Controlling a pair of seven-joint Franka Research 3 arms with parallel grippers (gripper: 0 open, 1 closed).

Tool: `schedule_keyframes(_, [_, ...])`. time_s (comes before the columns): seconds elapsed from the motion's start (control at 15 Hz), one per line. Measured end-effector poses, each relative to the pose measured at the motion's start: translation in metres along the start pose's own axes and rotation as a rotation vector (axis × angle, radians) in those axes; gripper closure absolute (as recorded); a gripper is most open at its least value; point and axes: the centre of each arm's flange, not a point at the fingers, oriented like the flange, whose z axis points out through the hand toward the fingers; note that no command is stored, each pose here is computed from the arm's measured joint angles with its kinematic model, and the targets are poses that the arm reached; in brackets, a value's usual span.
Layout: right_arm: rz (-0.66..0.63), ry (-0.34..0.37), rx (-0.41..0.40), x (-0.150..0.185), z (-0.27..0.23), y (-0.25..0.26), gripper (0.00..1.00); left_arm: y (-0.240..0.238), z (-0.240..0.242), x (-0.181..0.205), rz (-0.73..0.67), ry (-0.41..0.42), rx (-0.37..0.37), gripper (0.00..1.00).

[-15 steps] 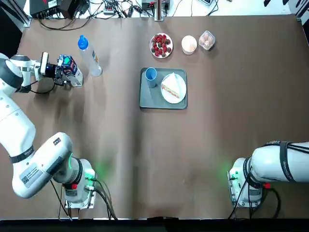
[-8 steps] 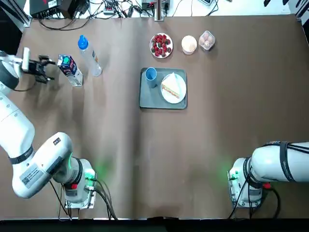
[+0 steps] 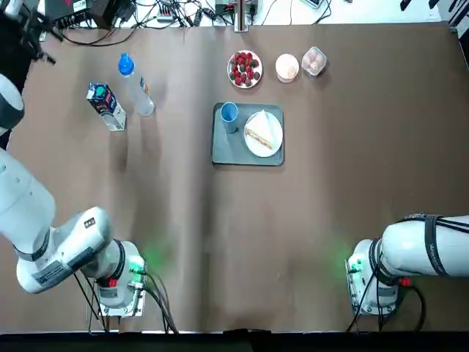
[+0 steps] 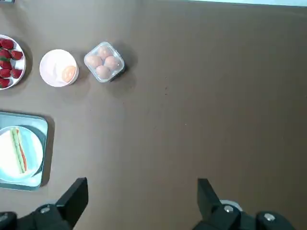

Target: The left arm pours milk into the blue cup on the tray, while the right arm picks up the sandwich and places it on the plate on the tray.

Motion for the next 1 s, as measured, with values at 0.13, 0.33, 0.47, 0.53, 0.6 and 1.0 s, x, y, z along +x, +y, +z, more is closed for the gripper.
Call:
schedule_keyframes(0.13, [0.000,-0.001,0.000,0.000,0.000,0.000,0.00,-0.013,0.010,0.076,0.036,-0.046,-0.028,0.00])
schedule_keyframes(0.33, [0.000,0.000,0.000,0.000,0.000,0.000,0.00,-0.028,0.043,0.160,0.043,-0.130,-0.066,0.00])
schedule_keyframes(0.47, [0.010,0.003,0.006,0.000,-0.001,0.003,0.00,-0.035,0.066,0.199,-0.028,-0.190,-0.071,0.00])
schedule_keyframes(0.53, [0.020,0.007,0.017,0.000,-0.002,0.007,0.00,-0.036,0.076,0.214,-0.074,-0.217,-0.075,0.00])
schedule_keyframes(0.6, [0.031,0.012,0.027,-0.001,-0.003,0.010,0.00,-0.037,0.085,0.227,-0.131,-0.252,-0.075,0.00])
schedule_keyframes(1.0, [0.043,-0.031,0.044,-0.006,-0.002,0.014,0.00,-0.034,0.133,0.298,-0.579,-0.509,0.031,0.00])
